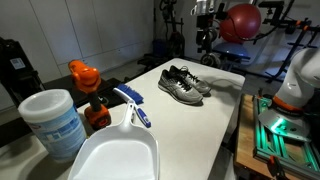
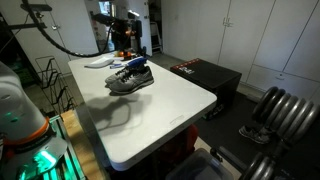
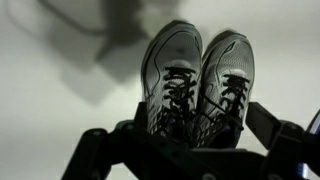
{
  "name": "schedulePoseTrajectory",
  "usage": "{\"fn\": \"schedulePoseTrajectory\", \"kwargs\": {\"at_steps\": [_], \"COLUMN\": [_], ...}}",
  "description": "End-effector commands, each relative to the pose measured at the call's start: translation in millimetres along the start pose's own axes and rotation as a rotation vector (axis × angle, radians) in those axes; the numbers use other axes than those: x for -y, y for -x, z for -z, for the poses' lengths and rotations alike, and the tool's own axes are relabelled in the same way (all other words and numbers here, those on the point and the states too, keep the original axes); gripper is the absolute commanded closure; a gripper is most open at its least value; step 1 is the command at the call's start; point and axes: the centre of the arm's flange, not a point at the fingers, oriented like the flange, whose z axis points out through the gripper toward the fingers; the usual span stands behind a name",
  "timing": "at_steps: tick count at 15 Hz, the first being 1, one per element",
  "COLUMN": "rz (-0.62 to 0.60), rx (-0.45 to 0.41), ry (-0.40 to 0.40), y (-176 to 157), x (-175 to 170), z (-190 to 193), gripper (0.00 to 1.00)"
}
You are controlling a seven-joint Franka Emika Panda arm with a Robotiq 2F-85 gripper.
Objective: Turn the sneakers to the right
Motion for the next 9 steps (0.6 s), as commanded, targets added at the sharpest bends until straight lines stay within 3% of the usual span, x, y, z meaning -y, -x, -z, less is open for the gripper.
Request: {"fn": "schedulePoseTrajectory", "kwargs": {"at_steps": [1,9], "rz": [-0.019,0.019], "rx": [0.017,-0.107], "ry": [0.057,0.058], "y": [-45,-91], "x": [15,27], "z": [-21,-81], "gripper": [0.00,0.00]}}
